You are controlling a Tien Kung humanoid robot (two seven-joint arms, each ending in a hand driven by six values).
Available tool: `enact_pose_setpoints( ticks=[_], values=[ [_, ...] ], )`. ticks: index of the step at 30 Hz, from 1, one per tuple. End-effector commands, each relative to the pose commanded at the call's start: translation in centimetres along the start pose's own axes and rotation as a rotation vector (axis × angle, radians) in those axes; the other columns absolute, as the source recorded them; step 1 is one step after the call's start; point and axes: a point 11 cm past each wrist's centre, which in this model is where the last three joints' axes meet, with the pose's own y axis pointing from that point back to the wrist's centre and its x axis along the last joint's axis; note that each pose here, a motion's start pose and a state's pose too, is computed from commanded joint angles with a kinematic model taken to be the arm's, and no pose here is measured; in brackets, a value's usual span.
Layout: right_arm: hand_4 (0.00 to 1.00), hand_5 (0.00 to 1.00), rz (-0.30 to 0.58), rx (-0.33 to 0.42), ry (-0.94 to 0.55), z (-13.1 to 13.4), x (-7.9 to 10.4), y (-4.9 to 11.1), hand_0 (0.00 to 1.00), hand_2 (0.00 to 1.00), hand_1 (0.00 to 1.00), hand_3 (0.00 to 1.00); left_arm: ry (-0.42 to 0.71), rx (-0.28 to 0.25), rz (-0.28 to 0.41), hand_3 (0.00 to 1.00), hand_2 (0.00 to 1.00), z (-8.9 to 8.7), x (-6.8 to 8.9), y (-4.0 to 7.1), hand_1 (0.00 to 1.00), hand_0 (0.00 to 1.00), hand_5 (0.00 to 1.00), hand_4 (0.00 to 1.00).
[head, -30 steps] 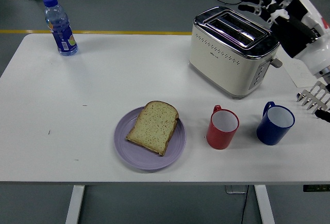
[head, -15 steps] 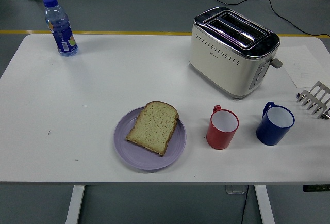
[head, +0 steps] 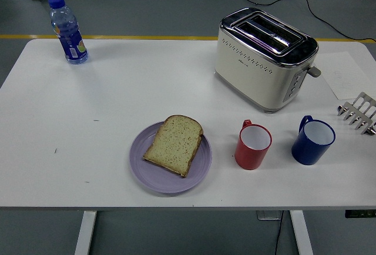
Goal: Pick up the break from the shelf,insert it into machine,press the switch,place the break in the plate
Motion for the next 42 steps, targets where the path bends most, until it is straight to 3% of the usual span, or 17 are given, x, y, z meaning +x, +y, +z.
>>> enact_pose_setpoints(
  ticks=[11,42],
  values=[
    [0.506,0.349,0.044,-0.030,-0.030,2.3,1.4,1.0,0.740,0.716,0.706,0.650,-0.020,0.009,-0.003,0.553,0.677,-0.6,-0.2,-0.1,0.689,0.674,0.860,0.270],
    [0.469,0.340,0.080,-0.062,-0.037,2.7,2.0,1.0,0.722,0.694,0.685,0.625,0.000,-0.008,-0.006,0.553,0.676,0.1,-0.1,0.0,0.688,0.673,0.860,0.270]
  ],
)
